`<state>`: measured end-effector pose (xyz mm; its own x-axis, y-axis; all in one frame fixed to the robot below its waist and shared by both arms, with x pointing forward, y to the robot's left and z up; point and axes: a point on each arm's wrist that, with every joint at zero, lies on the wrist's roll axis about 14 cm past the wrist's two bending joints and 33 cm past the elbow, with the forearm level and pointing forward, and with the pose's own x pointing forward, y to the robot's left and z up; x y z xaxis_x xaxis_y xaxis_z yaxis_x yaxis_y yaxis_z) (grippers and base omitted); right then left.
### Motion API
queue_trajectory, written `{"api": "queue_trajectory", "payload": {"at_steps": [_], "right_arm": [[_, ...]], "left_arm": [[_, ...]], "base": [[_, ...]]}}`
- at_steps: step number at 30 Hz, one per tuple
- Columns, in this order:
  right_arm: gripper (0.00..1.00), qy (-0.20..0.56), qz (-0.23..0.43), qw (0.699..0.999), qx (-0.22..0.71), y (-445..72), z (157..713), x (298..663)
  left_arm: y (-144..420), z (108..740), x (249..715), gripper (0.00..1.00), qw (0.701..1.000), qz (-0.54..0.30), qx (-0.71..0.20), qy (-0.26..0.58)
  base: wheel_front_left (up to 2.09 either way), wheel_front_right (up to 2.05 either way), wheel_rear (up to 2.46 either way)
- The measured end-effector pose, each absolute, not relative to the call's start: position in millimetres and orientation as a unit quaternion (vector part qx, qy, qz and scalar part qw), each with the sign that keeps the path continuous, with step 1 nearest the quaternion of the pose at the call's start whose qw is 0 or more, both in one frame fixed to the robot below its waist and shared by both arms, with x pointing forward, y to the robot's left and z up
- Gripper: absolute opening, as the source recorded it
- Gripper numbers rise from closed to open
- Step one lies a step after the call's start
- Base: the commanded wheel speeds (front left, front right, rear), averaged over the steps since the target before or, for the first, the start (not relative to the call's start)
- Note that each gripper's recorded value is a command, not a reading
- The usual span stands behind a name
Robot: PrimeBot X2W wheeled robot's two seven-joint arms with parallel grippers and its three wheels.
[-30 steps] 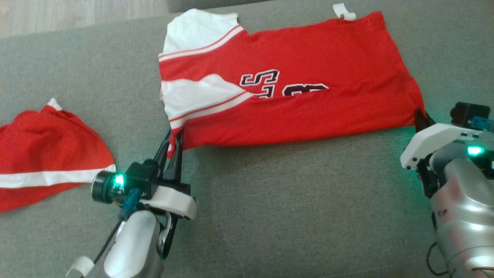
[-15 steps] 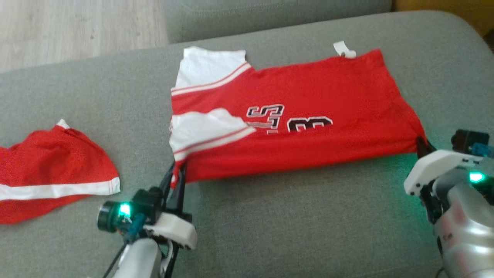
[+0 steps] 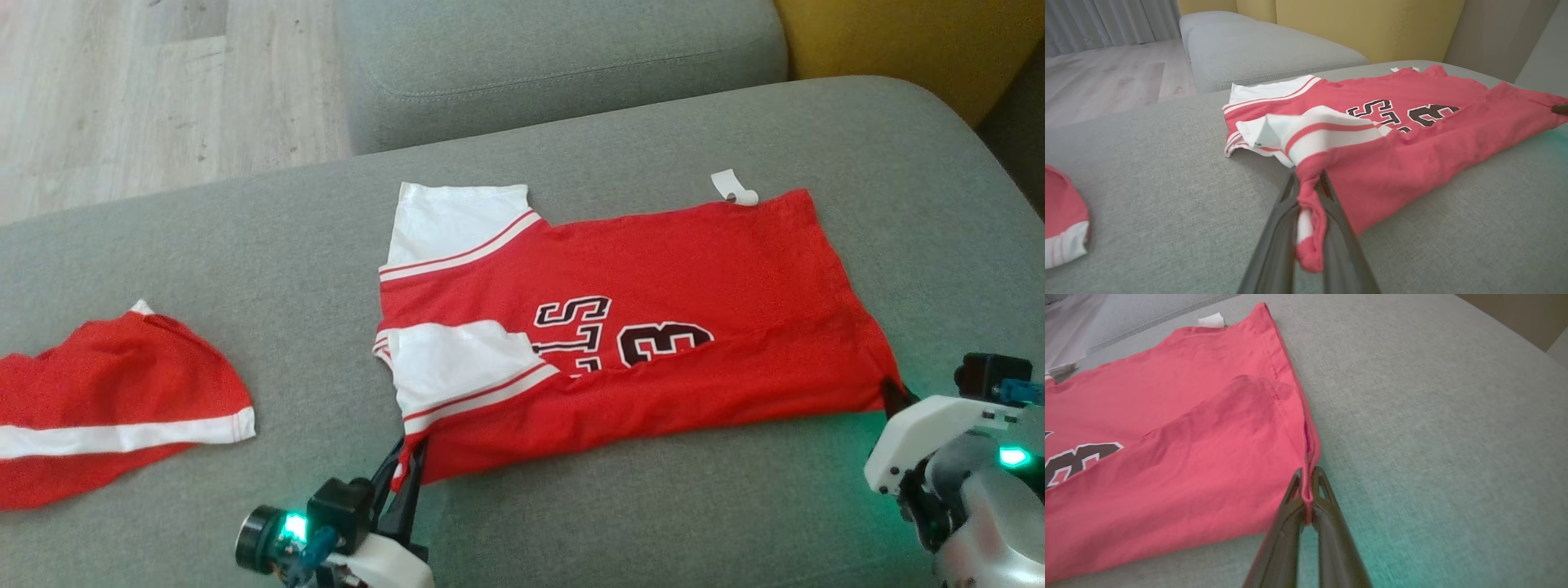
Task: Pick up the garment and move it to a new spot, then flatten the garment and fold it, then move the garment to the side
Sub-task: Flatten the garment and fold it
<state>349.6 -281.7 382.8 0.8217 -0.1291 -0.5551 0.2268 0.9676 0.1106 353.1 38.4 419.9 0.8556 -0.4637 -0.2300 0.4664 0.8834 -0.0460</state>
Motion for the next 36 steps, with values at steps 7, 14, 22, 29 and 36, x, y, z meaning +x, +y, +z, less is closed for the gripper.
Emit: {"api": "queue_trajectory", "payload": {"at_steps": [7, 14, 22, 29, 36], "right_arm": [[1.00, 0.268, -0.108, 0.953, 0.092, -292.3, 393.3, 342.0], [1.00, 0.212, -0.118, 0.968, 0.069, -302.1, 428.4, 356.8], [1.00, 0.153, -0.119, 0.981, 0.030, -302.1, 470.3, 391.5], [1.00, 0.123, -0.100, 0.987, 0.017, -290.4, 491.3, 434.5], [1.00, 0.124, -0.088, 0.988, -0.010, -287.2, 488.9, 464.5]], "left_arm": [[36.2, 416.1, 351.1, 1.00, 0.961, -0.243, 0.003, 0.134], [38.1, 436.3, 370.0, 1.00, 0.969, -0.227, -0.012, 0.094], [42.2, 527.1, 461.1, 1.00, 0.968, -0.251, 0.010, -0.029], [32.3, 544.9, 528.1, 1.00, 0.955, -0.288, 0.072, -0.008], [10.5, 468.8, 561.1, 1.00, 0.911, -0.358, 0.116, 0.170]], "base": [[0.00, 0.00, 0.00], [0.00, 0.00, 0.00], [0.00, 0.00, 0.00], [0.00, 0.00, 0.00], [0.00, 0.00, 0.00]]}}
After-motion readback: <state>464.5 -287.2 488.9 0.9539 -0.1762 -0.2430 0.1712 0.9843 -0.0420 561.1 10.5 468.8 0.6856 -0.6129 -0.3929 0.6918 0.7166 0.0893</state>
